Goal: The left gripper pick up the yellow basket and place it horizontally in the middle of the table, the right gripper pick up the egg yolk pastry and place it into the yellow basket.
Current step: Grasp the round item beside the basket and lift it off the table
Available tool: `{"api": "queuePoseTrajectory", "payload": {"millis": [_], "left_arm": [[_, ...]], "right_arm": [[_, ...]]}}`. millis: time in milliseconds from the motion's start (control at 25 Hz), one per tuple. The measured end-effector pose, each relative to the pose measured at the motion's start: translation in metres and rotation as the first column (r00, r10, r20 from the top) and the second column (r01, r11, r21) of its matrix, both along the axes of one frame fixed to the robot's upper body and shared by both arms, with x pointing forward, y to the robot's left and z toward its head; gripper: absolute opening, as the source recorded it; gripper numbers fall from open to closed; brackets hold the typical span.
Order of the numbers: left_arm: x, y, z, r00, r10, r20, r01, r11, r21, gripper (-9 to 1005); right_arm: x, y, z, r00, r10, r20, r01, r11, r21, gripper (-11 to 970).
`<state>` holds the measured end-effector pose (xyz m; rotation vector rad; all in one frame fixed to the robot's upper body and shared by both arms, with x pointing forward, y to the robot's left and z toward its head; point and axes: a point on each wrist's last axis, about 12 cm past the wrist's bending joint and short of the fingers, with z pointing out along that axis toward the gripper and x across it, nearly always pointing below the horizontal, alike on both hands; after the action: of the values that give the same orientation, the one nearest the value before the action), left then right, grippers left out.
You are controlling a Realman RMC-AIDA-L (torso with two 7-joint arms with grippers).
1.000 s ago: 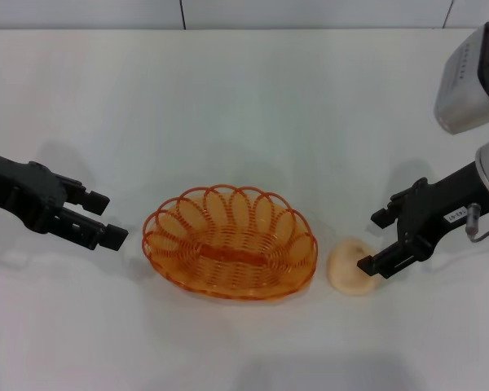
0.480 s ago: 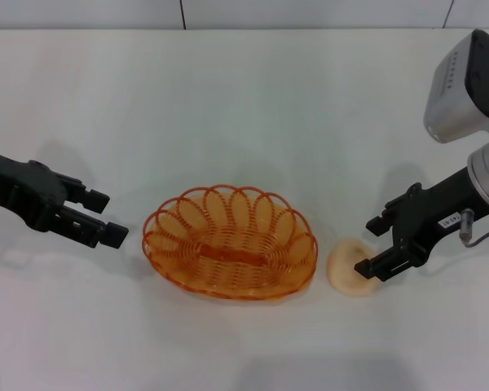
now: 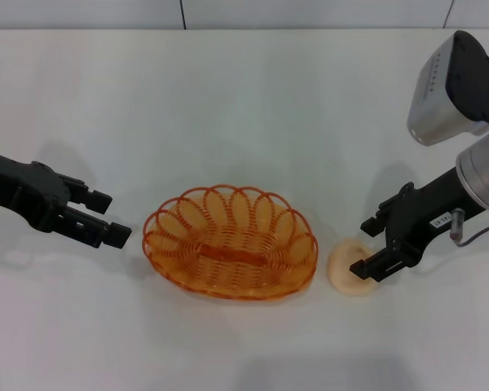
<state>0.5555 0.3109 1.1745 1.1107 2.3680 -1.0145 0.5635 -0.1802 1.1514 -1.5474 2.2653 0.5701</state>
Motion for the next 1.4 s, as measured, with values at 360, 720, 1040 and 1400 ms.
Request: {"api": "queuePoseTrajectory", "payload": {"millis": [360, 720, 1040, 1400], "left_arm": [[-0.001, 0.002, -0.002, 1.0, 0.012, 0.0, -0.012, 1.0, 0.001, 872], [-0.002, 0.002, -0.004, 1.0, 0.015, -0.003, -0.015, 1.0, -0.002, 872], [-0.002, 0.002, -0.004, 1.0, 0.022, -0.001, -0.022, 1.0, -0.012, 872], [-0.005, 0.005, -0.006, 0.999, 0.035, -0.002, -0.035, 0.999, -0.021, 872]], "right_arm": [[-0.002, 0.004, -0.004, 1.0, 0.017, -0.002, -0.017, 0.999, -0.038, 684], [-0.002, 0.004, -0.003, 1.0, 0.021, -0.008, -0.021, 0.999, -0.041, 391], [-0.003, 0.005, -0.002, 1.0, 0.02, -0.023, -0.021, 0.999, -0.043, 210], [0.001, 0.004, 0.017, 0.999, 0.019, 0.037, -0.018, 1.0, -0.014, 53]]}}
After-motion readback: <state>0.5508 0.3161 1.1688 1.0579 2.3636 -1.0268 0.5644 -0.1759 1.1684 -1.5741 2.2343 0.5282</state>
